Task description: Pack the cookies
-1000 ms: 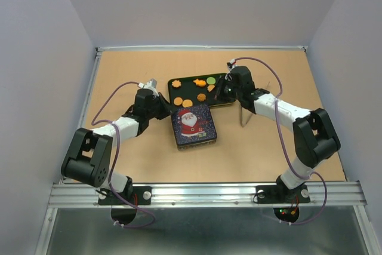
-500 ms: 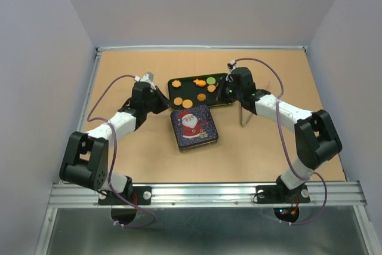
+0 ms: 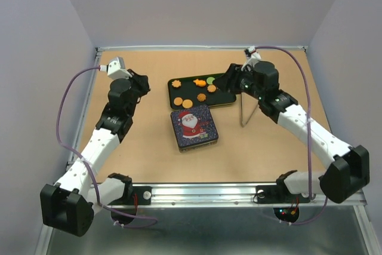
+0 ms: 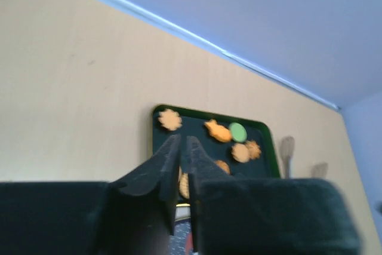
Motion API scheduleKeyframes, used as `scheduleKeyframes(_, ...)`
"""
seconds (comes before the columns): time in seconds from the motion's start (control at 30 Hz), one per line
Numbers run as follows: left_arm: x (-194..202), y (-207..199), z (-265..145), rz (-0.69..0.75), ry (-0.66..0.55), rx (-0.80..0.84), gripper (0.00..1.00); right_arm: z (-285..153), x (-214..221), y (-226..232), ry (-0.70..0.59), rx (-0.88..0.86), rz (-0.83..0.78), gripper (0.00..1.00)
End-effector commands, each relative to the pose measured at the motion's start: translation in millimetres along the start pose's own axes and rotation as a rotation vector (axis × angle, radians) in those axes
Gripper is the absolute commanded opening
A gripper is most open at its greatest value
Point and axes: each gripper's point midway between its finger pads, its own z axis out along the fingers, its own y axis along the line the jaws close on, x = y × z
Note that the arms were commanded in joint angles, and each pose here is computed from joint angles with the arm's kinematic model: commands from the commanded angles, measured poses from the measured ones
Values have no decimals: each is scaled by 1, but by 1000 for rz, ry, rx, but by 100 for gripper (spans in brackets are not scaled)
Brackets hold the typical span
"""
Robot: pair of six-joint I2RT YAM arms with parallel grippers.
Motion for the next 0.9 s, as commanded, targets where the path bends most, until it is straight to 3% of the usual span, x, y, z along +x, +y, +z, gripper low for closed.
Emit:
scheduleKeyframes(0.0, -19, 62, -15, -37, -180, -291, 33, -34, -36, 15, -150, -1, -89, 63)
scheduleKeyframes(0.03, -23, 70, -20, -87, -218, -332, 59, -39, -34, 13, -155, 3, -102, 64)
scheduleKeyframes(0.07, -32, 85, -33, -115, -287, -403, 74, -49, -38, 18, -181, -6, -110, 65)
scheduleKeyframes(0.1, -36, 92, -39, -141, -319, -433, 97, -55, -40, 20, -195, -8, -113, 69)
scheduleKeyframes(0.33, -59, 131, -66, -159, -582, -592, 99, -86, -41, 21, -263, -8, -121, 79)
scheduleKeyframes(0.4, -45, 150, -66, -9, -557, -664, 98, -88, -38, 18, -266, 3, -107, 83)
scheduleKeyframes(0.57, -26, 189, -72, 124, -537, -904, 99, -91, -29, 15, -261, 4, -53, 90)
scheduleKeyframes(0.6, -14, 200, -71, 160, -512, -955, 99, -92, -26, 18, -248, -16, -58, 95)
scheduleKeyframes(0.63, -11, 206, -71, 158, -514, -979, 99, -91, -23, 18, -237, -24, -58, 100)
scheduleKeyframes(0.8, 17, 233, -63, 131, -513, -1044, 99, -96, -11, 15, -223, -33, -91, 100)
scheduleKeyframes(0.87, 19, 231, -49, 156, -501, -990, 98, -99, -7, 9, -233, -17, -111, 100)
